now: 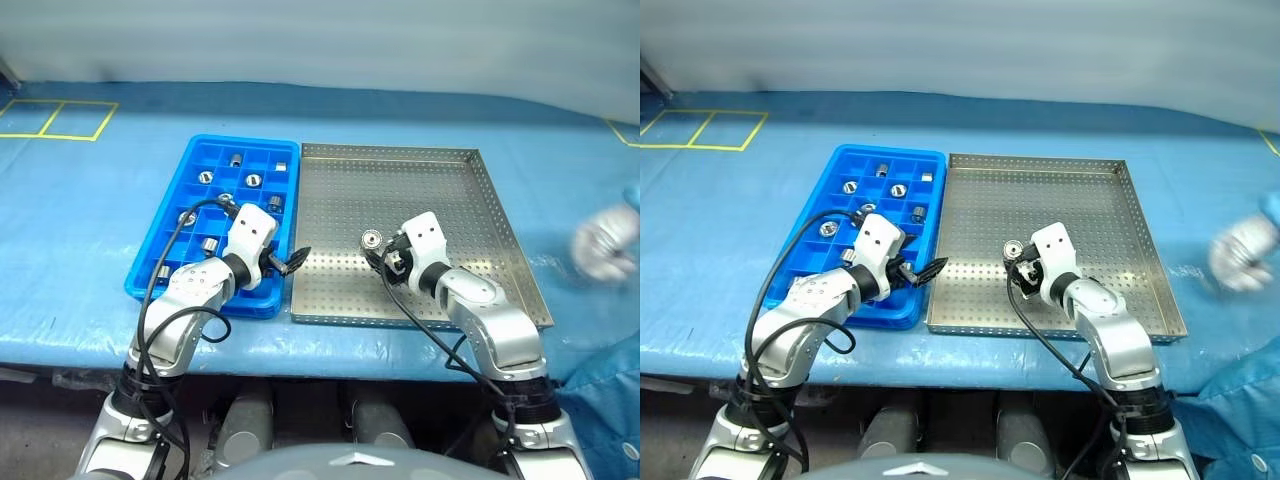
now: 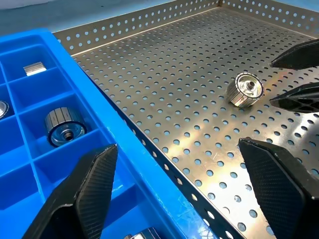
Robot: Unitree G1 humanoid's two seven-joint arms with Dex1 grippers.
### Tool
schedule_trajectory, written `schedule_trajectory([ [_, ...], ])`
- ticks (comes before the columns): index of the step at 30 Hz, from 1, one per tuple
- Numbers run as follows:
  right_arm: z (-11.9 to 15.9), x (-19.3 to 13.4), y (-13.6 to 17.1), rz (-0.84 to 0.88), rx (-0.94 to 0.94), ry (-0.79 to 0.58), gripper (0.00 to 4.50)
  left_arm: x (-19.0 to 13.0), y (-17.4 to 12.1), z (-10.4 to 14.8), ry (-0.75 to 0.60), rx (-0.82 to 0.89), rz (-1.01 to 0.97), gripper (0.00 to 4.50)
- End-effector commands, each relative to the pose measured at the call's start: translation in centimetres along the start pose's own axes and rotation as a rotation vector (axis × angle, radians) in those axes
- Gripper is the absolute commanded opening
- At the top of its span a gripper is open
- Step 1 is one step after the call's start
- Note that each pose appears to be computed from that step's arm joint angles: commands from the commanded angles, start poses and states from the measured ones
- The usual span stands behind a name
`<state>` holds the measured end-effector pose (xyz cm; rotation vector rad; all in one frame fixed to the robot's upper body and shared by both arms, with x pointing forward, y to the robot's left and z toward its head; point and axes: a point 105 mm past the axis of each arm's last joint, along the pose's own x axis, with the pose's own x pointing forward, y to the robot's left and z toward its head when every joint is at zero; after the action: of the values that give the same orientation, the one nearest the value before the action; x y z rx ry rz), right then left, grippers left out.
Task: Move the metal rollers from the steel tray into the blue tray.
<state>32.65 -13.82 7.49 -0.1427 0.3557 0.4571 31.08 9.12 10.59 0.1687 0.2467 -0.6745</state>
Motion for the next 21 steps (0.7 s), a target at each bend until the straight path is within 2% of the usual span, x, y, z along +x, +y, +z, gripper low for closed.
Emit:
schedule_trajectory([
  [1, 1.6, 1.0, 0.0, 0.013, 0.014, -0.073, 3.90, 0.0, 0.1, 0.7, -0.030, 0.022, 0.005, 4.24],
  [8, 0.6, 3.1, -0.2, 0.023, 0.059, -0.043, 3.90, -0.1, 0.3, 0.5, -0.025, 0.015, 0.027, 4.24],
  [11, -0.2, 3.5, -0.7, -0.028, 0.009, 0.010, 3.30, -0.5, 0.6, 0.2, -0.017, 0.007, 0.054, 4.24],
  [16, 3.3, 3.1, -0.1, -0.015, -0.005, -0.143, 1.75, -1.4, 1.4, 0.1, -0.015, 0.001, 0.093, 4.24],
  [21, 6.8, 3.0, 3.7, 0.128, -0.085, -0.249, 1.70, -3.6, 3.3, 0.1, -0.019, 0.012, 0.187, 4.24],
])
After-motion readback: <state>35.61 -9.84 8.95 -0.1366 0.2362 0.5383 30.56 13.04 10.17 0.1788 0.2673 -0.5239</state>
